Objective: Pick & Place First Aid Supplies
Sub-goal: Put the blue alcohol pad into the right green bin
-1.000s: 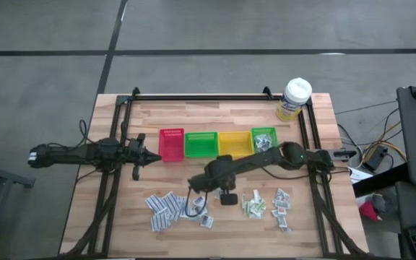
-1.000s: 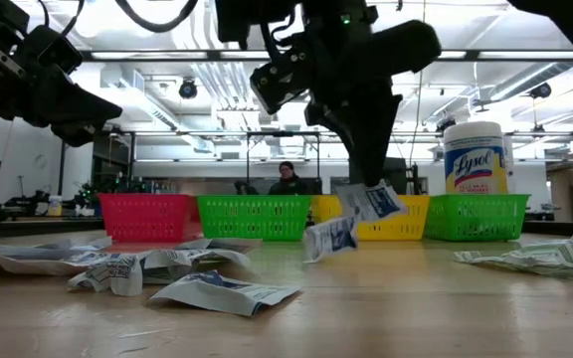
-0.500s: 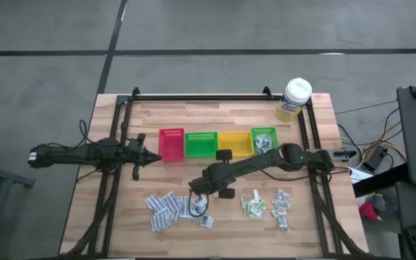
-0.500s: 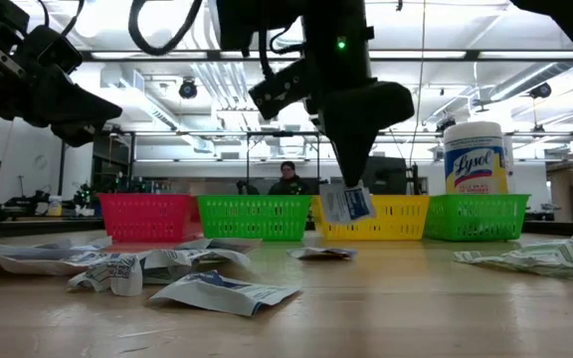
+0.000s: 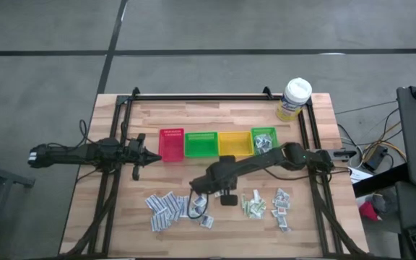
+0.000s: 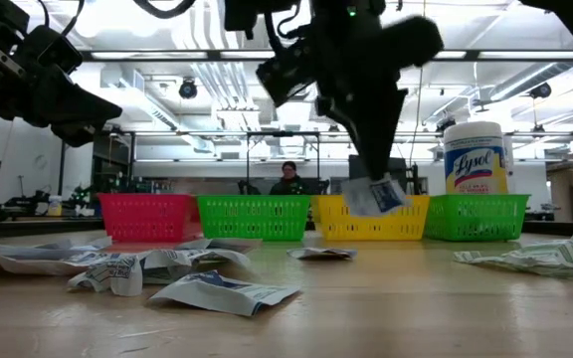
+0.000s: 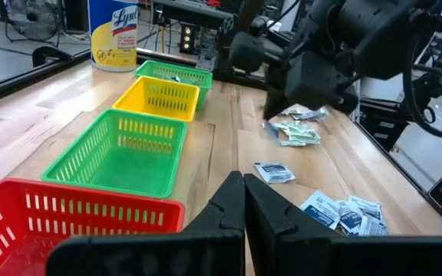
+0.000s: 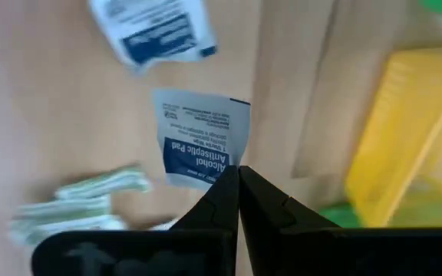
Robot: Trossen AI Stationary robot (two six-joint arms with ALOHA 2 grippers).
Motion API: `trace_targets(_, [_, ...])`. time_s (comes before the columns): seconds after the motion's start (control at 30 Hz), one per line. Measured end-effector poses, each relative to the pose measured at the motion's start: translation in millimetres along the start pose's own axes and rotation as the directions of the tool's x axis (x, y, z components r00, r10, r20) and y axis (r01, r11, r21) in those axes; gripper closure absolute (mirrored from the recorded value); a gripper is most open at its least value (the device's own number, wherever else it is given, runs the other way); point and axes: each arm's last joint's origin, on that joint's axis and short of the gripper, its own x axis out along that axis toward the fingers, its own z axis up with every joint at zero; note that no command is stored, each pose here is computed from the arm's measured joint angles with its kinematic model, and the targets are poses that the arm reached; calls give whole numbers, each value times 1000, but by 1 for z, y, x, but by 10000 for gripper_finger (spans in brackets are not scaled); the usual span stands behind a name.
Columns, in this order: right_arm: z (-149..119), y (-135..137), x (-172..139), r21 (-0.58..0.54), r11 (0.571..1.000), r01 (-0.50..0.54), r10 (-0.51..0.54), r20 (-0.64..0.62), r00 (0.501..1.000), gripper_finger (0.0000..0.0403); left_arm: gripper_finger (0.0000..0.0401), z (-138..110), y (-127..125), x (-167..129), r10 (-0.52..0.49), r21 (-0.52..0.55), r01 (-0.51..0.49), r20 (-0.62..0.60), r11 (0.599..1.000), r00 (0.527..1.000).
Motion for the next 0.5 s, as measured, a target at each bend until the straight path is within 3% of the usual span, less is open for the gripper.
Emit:
trace_targets(0.2, [-4,3,0,69,989,-131,134,-49,990,395,401,0,0,0,0,-1,0,0,1000,1000])
trace_targets(0.5, [-13,3,20,156,982,-108,130,-143,981,395,401,0,0,0,0,-1,0,0,1000,1000])
